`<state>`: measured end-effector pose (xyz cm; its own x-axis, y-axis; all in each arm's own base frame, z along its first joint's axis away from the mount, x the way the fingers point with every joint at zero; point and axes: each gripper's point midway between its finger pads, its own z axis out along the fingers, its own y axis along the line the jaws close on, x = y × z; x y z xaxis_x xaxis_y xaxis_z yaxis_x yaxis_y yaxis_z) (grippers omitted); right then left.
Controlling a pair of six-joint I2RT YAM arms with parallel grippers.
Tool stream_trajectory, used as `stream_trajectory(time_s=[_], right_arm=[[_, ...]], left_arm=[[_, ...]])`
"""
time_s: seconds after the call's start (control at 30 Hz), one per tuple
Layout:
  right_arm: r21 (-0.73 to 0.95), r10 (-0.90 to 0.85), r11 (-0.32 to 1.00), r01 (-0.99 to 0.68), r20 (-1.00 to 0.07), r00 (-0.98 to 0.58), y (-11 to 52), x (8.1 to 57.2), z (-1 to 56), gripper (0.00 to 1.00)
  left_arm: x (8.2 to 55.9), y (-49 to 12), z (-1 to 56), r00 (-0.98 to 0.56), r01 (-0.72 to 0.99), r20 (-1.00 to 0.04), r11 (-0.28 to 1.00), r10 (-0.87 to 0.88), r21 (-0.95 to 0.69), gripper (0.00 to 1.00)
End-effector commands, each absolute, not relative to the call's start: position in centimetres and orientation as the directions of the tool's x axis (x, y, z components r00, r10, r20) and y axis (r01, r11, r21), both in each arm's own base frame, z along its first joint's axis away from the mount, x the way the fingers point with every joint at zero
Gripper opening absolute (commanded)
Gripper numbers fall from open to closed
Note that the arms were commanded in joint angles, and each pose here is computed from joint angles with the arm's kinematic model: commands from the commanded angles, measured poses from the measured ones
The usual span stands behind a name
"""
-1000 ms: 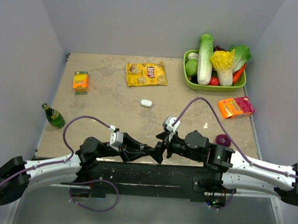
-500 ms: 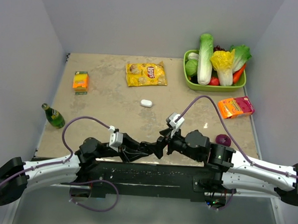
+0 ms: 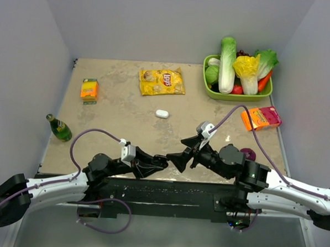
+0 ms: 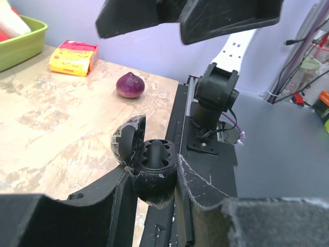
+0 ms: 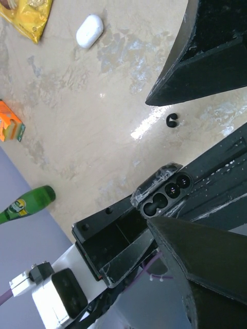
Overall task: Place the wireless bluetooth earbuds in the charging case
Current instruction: Move the earbud to the center of the board.
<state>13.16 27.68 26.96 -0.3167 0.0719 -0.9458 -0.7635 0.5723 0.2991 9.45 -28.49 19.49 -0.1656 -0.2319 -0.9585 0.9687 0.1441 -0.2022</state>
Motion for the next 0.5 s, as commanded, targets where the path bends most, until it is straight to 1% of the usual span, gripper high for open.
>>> stream_trajectory(time_s=[0.0,0.07,0.2,0.23,0.3,0.37,0.47], right_arm=[[0.323,0.162,0.592,-0.738,-0.945,-0.283,27.0,14.0,30.0,0.91],[0.324,0.164,0.616,-0.718,-0.944,-0.285,26.6,14.3,29.5,0.91],[0.298,0.134,0.78,-0.55,-0.939,-0.317,24.3,17.0,25.6,0.88],[0.309,0.135,0.793,-0.525,-0.93,-0.343,24.3,17.3,24.5,0.88],[0.35,0.154,0.798,-0.491,-0.906,-0.395,24.4,17.6,22.4,0.87],[0.395,0.178,0.771,-0.5,-0.887,-0.426,25.3,17.8,21.3,0.85],[0.412,0.14,0.757,-0.507,-0.861,-0.489,26.6,17.8,18.3,0.8]], left_arm=[[10.3,-28.2,20.3,-0.171,0.955,-0.943,0.188,-0.285,-0.23,0.0],[10.8,-28.2,20.1,-0.184,0.945,-0.939,0.21,-0.289,-0.25,0.0],[11.9,-27.4,19.9,-0.212,0.914,-0.922,0.269,-0.324,-0.305,0.0],[12.5,-27.0,19.7,-0.216,0.897,-0.917,0.303,-0.336,-0.322,0.0],[13.1,-26.4,19.7,-0.219,0.879,-0.909,0.332,-0.354,-0.341,0.0],[13.7,-25.8,19.7,-0.219,0.858,-0.903,0.367,-0.37,-0.359,0.0],[14.5,-25.0,19.8,-0.213,0.829,-0.895,0.412,-0.393,-0.378,0.0]])
